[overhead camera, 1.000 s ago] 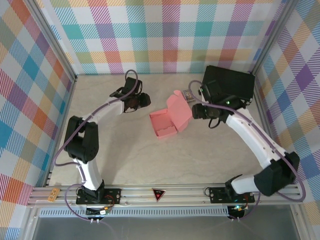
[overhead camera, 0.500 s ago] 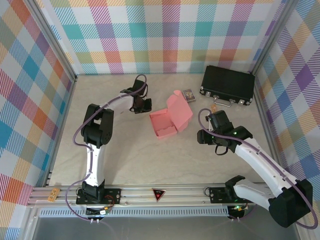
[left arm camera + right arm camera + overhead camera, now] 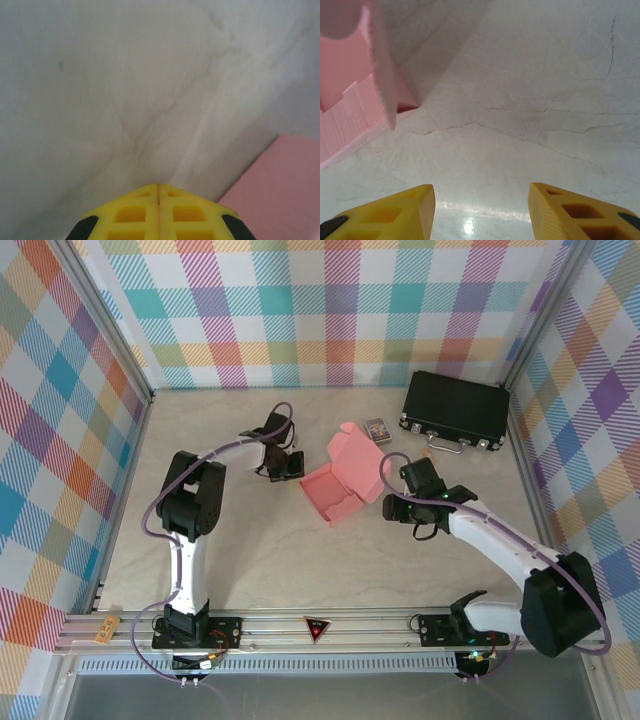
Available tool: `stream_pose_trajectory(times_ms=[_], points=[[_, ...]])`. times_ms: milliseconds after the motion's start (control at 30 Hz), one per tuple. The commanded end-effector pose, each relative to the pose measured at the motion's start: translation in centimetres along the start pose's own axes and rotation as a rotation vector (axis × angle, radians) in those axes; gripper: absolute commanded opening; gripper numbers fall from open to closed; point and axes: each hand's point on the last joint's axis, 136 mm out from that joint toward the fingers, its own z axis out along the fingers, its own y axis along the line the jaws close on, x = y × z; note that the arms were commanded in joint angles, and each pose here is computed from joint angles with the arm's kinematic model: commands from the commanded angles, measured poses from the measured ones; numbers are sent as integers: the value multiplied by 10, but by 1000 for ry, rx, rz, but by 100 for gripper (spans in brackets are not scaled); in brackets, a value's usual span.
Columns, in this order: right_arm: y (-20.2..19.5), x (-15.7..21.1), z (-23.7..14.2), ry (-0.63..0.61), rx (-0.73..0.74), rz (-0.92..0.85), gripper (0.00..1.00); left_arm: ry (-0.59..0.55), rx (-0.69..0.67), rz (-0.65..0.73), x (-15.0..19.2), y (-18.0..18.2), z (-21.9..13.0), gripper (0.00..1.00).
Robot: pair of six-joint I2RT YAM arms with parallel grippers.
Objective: Fold the paper box
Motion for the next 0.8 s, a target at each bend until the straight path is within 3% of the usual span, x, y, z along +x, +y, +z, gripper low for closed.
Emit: stream_pose_trajectory(times_ms=[0,533,767], points=[[0,-29,4,-72,19,16,52,37,53,-45,24,-12,-9,6],[8,-82,40,-60,54,-131,53,-61,101,-212,87,-34,-20,7],[13,-81,26,-70,24,-117,53,-125,101,-248,91,-32,-30,7]])
